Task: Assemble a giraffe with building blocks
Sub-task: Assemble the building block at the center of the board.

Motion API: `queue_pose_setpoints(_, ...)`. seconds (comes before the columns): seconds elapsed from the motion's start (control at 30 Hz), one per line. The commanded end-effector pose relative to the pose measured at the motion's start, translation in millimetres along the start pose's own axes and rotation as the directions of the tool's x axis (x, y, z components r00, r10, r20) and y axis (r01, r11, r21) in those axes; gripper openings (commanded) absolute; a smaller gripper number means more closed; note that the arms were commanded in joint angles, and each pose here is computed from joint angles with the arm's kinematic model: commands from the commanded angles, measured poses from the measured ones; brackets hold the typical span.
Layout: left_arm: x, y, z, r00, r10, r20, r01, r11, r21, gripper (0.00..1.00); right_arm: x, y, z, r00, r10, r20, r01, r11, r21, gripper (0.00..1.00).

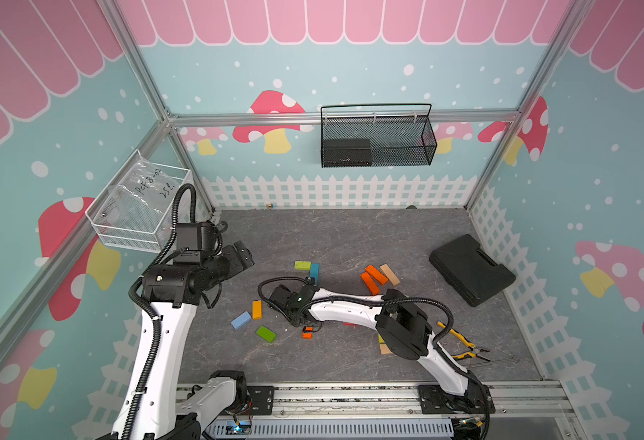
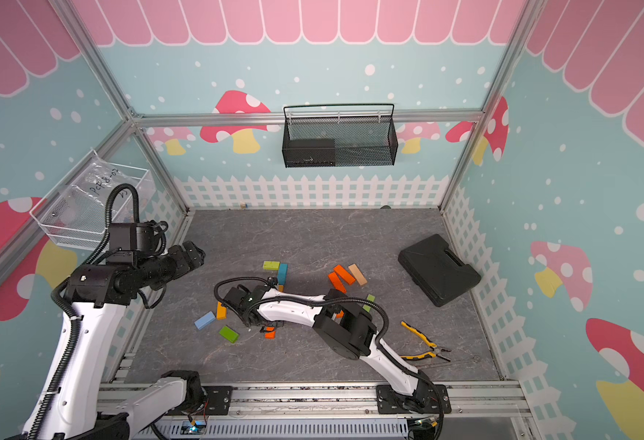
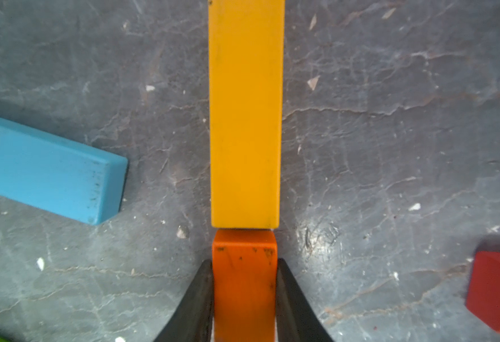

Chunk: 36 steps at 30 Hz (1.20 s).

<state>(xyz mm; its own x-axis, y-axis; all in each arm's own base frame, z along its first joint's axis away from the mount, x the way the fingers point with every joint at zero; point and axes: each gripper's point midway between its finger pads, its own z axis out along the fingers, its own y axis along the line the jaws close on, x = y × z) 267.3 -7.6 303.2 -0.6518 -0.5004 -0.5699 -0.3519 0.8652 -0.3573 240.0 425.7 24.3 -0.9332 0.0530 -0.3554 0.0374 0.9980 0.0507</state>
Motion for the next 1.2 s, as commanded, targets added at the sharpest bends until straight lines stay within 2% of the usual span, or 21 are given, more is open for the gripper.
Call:
queue_pose_setpoints(0.0, 1, 1, -3, 1.000, 0.011, 0.009, -0.011, 1.000, 0.010, 0.94, 3, -7, 10, 1.000, -0.003, -0.005, 0.003, 0.999, 0.034, 0.32)
queue_pose_setpoints(0.73, 2, 2, -8, 1.000, 0.010, 0.013, -0.010, 1.000, 0.017, 0.94, -8, -10, 11, 1.000, 0.019, 0.015, -0.019, 0.999, 0.043, 0.34)
queue_pose_setpoints(0.9, 2, 3, -7, 1.000, 0.009, 0.012, -0.009, 1.000, 0.013, 0.94, -8, -8, 11, 1.000, 0.010, 0.011, -0.011, 0.999, 0.036, 0.42)
queue_pose_setpoints(1.17, 1, 3, -7, 1.000, 0.007, 0.011, -0.007, 1.000, 0.013, 0.94, -21, 1, -17, 0.999, -0.031, 0.041, 0.032, 0.999, -0.014, 0.66)
